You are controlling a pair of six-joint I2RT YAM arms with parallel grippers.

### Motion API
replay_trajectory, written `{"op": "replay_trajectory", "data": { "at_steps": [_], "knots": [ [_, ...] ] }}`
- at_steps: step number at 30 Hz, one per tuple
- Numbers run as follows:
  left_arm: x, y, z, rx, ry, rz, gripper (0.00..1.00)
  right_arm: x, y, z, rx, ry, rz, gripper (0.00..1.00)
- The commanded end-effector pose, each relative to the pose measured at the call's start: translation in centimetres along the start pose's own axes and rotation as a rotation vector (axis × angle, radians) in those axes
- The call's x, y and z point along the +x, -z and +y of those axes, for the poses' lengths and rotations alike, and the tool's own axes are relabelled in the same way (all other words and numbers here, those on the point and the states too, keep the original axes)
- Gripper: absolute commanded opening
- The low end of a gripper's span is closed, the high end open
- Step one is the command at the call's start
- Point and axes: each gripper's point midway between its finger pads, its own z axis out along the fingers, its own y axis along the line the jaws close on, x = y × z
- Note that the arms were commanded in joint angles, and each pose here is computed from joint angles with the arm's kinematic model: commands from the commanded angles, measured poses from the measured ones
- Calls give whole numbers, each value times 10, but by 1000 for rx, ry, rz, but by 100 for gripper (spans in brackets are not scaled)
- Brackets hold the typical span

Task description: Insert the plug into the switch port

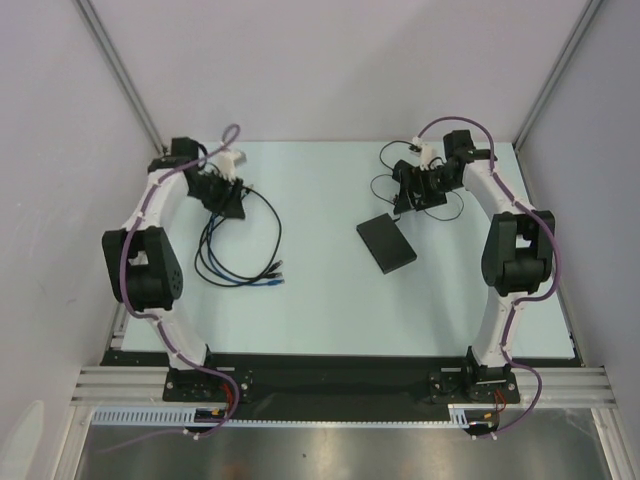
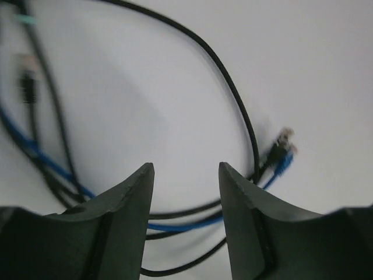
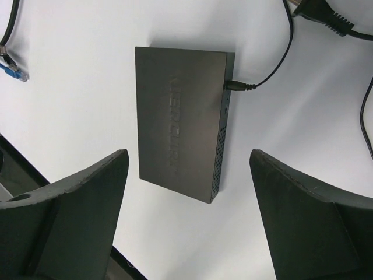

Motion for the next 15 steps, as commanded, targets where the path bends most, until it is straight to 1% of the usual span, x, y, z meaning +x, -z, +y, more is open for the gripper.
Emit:
{"op": "replay_trajectory", "data": {
  "at_steps": [1,2,3,5,6,7,9,10,11,13,15],
  "knots": [
    [44,7,-79,234,-369,125,52,-15,22,6,23,43,-34,89],
    [74,0,-95,283,-401,205,52,-14,21,8,21,46,-29,89],
    [86,-2,-97,280,-442,240,51,-14,22,9,21,46,-27,89],
    [109,-9,-94,237,-506,286,55,-10,21,12,20,47,-17,89],
    [110,-12,-90,216,-514,278,57,-10,20,14,18,50,-14,89],
    [110,-14,-85,177,-489,279,59,-9,18,16,19,57,-9,89],
    [99,-23,-70,107,-472,269,59,-4,15,20,19,66,1,89],
    [94,-27,-66,78,-405,262,59,-3,14,22,21,71,6,89],
    [77,-33,-60,64,-380,231,59,-2,13,23,22,78,11,89],
    [60,-38,-61,62,-309,192,62,0,9,25,26,87,20,89],
    [46,-48,-67,95,-283,167,62,-2,7,23,33,89,17,88]
  ]
}}
